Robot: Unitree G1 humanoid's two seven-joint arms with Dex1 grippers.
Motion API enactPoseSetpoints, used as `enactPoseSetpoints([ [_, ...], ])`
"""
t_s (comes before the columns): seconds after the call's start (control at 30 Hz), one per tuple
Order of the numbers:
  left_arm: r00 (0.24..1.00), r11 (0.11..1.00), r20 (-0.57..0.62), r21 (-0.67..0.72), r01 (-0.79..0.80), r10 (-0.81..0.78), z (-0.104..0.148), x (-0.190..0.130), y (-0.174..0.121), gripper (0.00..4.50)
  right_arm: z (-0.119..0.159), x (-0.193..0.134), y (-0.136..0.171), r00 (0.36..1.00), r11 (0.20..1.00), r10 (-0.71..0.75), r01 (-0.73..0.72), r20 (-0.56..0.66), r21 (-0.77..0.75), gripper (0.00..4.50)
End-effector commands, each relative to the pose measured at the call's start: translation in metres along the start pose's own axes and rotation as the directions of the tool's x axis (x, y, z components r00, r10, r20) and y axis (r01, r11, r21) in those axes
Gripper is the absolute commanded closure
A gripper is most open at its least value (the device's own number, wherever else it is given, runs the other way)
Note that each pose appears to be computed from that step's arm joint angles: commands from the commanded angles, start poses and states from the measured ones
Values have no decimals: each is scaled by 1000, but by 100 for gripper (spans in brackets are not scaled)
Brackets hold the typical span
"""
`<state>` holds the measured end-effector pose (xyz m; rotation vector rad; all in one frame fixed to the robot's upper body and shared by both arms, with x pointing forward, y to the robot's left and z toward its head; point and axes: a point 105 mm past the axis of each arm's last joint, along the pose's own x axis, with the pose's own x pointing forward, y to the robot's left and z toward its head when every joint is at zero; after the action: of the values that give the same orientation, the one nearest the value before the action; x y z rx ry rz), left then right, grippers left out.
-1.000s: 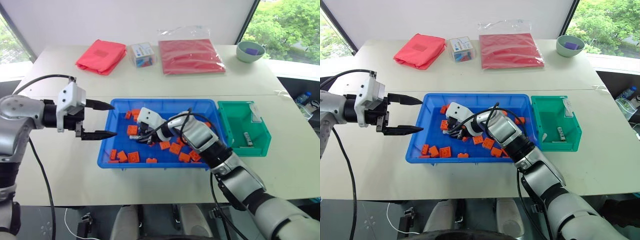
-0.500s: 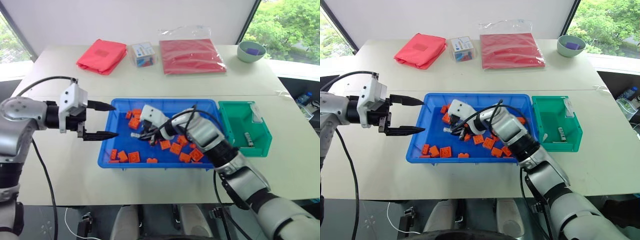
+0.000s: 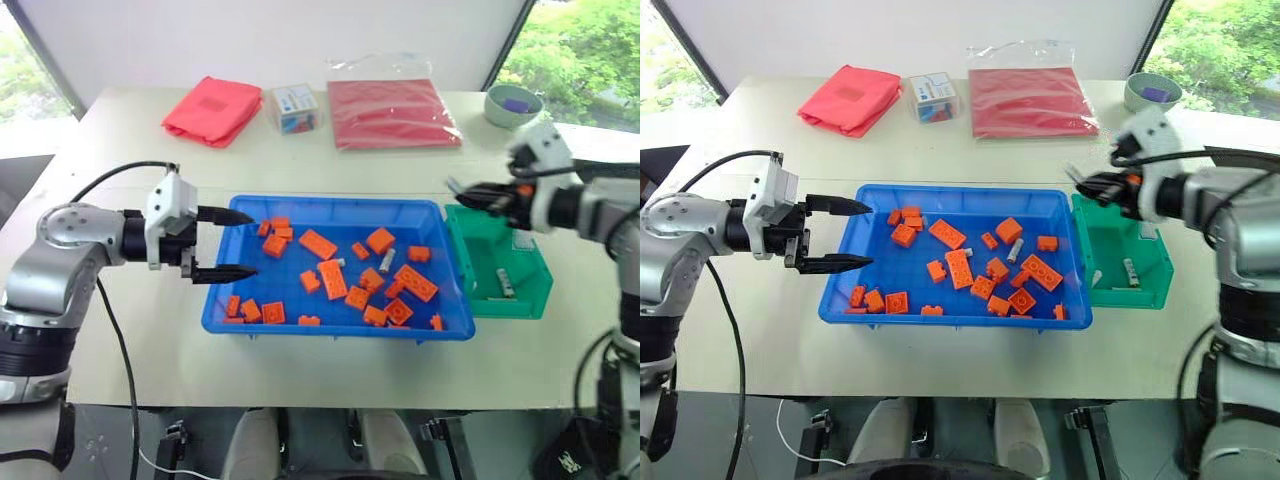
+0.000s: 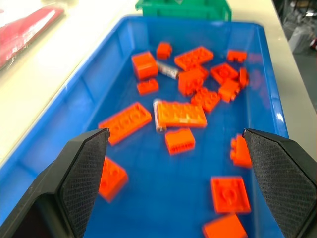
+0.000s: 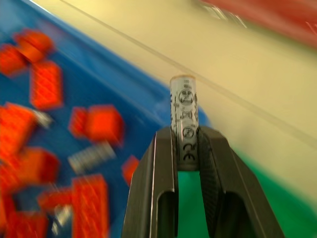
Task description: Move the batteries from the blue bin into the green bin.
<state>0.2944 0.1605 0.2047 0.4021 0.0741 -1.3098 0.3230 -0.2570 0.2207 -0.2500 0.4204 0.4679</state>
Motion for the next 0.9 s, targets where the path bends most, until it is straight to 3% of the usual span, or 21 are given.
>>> enactPoseSetpoints([
  [0.03,1000,999,11,33,-6,6,5,-1,3,0,-1,-18,-5,998,998,-51,52,25,-37,443],
  [0.17,1000,999,16,41,-9,8,7,1,7,0,-21,-15,-1,998,998,-55,55,-7,4,443],
  [0.2,1000,999,18,43,-9,9,7,2,8,0,-25,-13,0,998,998,-56,57,-11,14,339],
  [0.23,1000,999,20,45,-11,10,7,3,9,0,-27,-11,0,998,998,-60,60,-19,7,307],
  [0.37,1000,999,23,50,-11,10,9,3,9,0,-22,-6,1,998,996,-57,55,-25,-73,101],
  [0.57,1000,998,14,54,-15,14,9,2,8,0,16,7,32,994,974,102,-92,38,-207,101],
  [0.73,1000,998,13,60,-18,17,11,2,8,0,18,37,69,969,937,246,-232,22,-260,101],
  [0.83,1000,997,12,70,-22,22,13,2,9,0,13,69,102,945,887,327,-310,-8,-342,22],
  [0.9,1000,997,13,75,-25,24,15,2,9,0,11,82,124,924,870,381,-368,-26,-328,22],
])
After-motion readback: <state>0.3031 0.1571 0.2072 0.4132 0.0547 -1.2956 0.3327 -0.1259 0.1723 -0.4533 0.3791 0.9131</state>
